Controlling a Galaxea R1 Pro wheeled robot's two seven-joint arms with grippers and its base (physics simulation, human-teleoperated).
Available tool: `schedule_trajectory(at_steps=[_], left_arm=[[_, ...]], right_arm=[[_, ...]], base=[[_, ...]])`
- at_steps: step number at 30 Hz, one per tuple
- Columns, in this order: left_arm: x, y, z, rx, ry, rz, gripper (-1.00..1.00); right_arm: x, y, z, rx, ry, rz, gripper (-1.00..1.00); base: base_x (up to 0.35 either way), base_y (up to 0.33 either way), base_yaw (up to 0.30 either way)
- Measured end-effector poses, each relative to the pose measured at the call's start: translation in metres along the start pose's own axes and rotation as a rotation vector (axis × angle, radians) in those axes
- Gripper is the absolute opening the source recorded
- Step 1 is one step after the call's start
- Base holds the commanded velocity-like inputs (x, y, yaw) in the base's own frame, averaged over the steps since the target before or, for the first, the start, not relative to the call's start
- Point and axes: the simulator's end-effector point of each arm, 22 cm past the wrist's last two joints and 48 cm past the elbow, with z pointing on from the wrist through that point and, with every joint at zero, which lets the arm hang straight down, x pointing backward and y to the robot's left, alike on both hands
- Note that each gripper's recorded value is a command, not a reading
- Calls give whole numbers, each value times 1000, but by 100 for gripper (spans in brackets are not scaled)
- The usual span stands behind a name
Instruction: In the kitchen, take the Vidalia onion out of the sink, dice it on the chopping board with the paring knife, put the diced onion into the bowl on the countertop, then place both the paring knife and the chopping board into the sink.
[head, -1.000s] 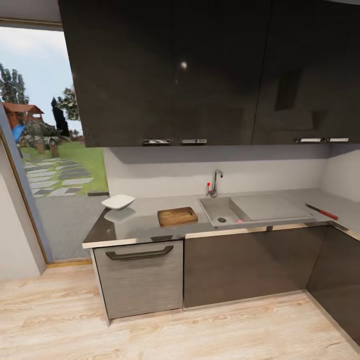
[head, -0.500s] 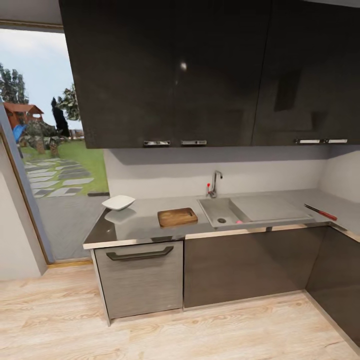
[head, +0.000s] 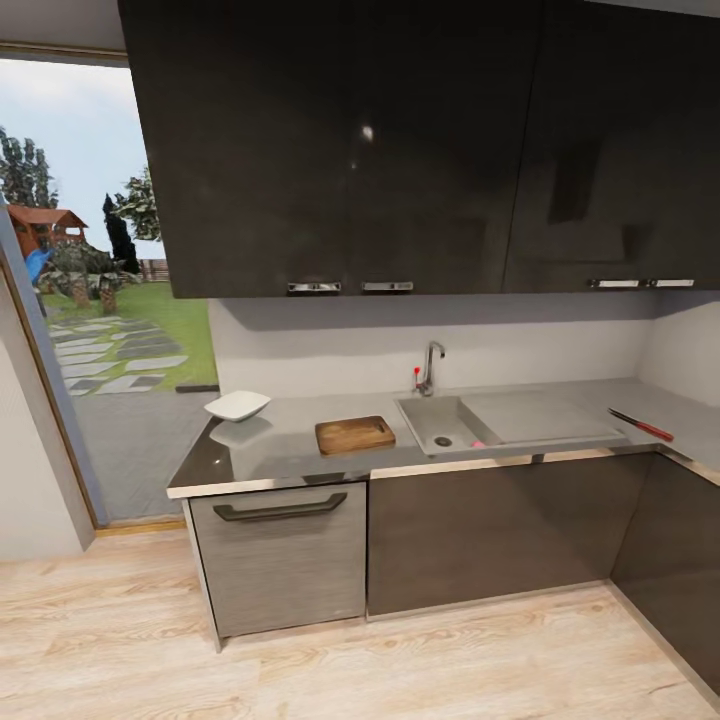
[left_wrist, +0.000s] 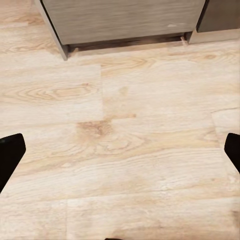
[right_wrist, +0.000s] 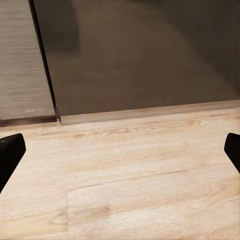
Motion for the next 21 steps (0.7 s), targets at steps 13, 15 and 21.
schedule_trajectory(at_steps=[13,15,21], left_arm=[[0,0,0,0,0,0,100],[0,0,0,0,0,0,100],[-1,-1,0,4,-3,3,100]], right_arm=[[0,0,0,0,0,-1,100],[0,0,0,0,0,-1,100],[0,0,0,0,0,0,100]], base=[[0,0,0],[0,0,0],[0,0,0]])
